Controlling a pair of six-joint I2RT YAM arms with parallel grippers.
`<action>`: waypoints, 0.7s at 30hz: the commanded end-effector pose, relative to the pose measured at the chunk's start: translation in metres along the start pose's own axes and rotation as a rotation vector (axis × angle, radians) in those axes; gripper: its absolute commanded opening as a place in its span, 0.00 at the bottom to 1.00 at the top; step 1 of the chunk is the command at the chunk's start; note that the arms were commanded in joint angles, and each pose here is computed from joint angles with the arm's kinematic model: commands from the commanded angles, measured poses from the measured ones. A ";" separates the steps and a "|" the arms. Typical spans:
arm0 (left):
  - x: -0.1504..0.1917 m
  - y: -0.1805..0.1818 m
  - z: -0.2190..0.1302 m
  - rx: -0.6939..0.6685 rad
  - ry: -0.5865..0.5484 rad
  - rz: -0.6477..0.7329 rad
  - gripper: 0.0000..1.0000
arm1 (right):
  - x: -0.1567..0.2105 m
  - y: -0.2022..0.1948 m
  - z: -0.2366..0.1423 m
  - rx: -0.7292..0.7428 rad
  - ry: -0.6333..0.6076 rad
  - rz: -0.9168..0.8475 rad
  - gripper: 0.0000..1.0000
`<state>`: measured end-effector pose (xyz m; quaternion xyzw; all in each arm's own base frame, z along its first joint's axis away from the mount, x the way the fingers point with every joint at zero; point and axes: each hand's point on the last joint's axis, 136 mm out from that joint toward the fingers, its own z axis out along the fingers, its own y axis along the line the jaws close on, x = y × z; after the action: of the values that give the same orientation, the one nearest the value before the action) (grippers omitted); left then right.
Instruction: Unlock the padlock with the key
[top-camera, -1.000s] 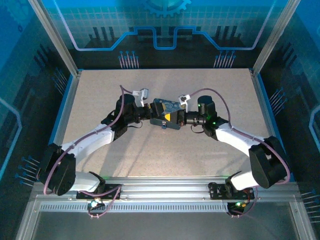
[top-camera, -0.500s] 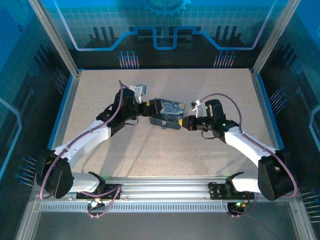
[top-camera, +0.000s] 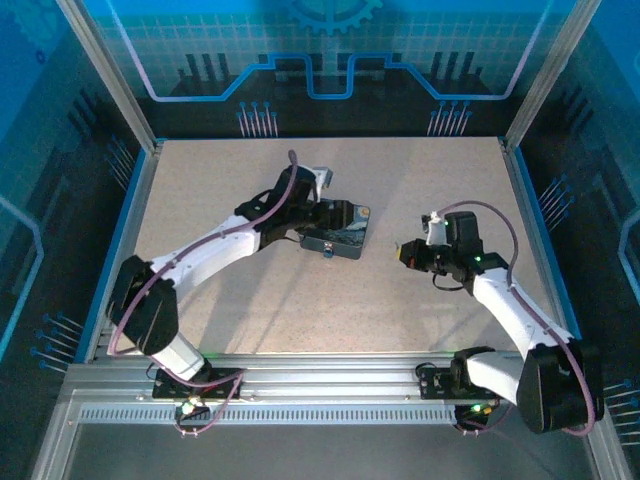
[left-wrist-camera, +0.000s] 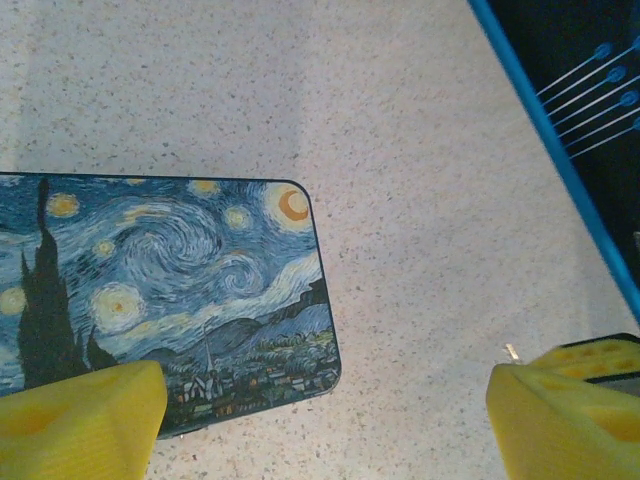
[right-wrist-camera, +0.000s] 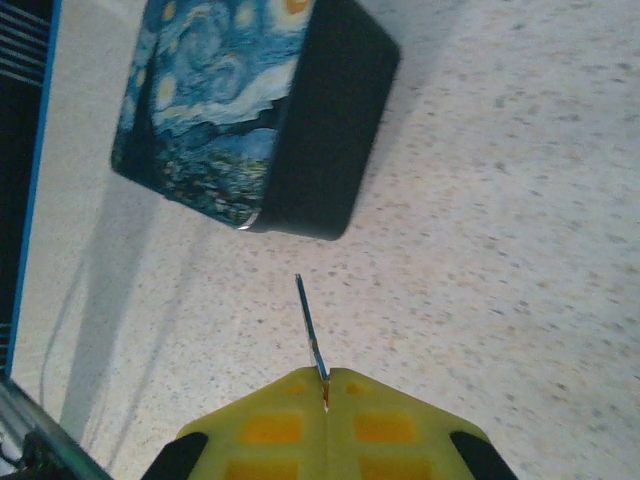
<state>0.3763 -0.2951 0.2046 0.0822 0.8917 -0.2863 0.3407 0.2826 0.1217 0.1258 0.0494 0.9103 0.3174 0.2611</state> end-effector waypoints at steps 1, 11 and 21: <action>0.001 -0.003 0.007 -0.061 0.044 0.057 0.84 | 0.018 -0.025 -0.005 0.075 0.039 0.035 0.00; 0.008 -0.021 0.054 -0.143 0.154 0.135 0.85 | 0.024 -0.045 -0.020 0.142 0.007 0.042 0.00; 0.014 -0.020 0.100 -0.168 0.232 0.160 0.85 | 0.024 -0.050 -0.020 0.159 0.011 0.032 0.00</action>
<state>0.4152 -0.3694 0.1548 0.1429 0.9300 -0.1909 0.2798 0.2615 0.0815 0.1065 0.0807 0.9282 0.2550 0.2587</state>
